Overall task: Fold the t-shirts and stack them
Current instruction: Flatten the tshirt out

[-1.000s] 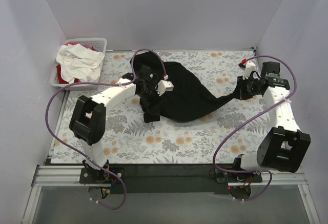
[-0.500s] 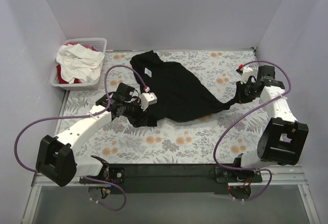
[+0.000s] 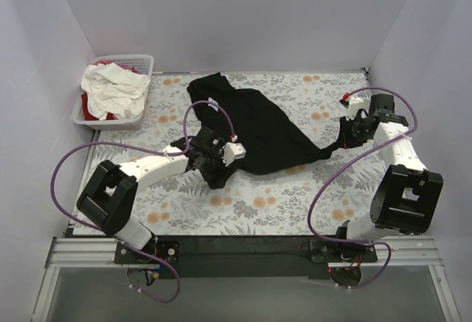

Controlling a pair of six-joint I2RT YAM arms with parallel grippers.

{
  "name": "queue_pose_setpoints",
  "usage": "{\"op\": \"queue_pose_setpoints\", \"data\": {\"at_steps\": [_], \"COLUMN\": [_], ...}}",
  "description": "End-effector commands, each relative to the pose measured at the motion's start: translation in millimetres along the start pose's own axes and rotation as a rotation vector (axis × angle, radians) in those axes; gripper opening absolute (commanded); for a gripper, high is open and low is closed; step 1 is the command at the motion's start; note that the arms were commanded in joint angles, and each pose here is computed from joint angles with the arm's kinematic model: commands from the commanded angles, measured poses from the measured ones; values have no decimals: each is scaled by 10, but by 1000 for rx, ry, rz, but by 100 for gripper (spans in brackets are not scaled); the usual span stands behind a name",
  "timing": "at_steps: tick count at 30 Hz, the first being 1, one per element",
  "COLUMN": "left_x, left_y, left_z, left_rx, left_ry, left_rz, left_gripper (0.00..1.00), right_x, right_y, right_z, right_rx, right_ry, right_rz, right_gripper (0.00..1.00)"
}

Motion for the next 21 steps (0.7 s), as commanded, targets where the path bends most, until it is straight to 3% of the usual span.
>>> {"op": "queue_pose_setpoints", "data": {"at_steps": [1,7,11,15,20,21], "left_x": [-162,-5,192,433,444,319], "left_y": [-76,-277,-359,-328,-91,38], "left_z": [292,386,324,224,32,39], "left_rx": [-121,-145,-132,-123,-68,-75], "left_ry": [-29,-29,-14,-4,17,9], "left_rz": [-24,30,85,145,137,90], "left_gripper": [54,54,40,1,0,0], "right_x": [-181,-121,-62,-51,-84,-97], "right_y": [18,-36,-72,-63,-30,-4], "right_z": [-32,-44,-49,-26,9,21], "right_rx": [9,0,-4,-13,-24,-24], "right_ry": [10,5,7,7,12,17], "right_rz": [-45,-22,-9,-11,-24,-33], "right_gripper": [1,1,1,1,1,1]}}
Point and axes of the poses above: each gripper's point midway between its finger pads, its own y axis back along the fingers, its own z axis along the line the jaws close on, x = y × z, the point moved 1 cm from there along y, back along the fingers, and after that the axes turned 9 degrees about -y, right-handed, at the moved point
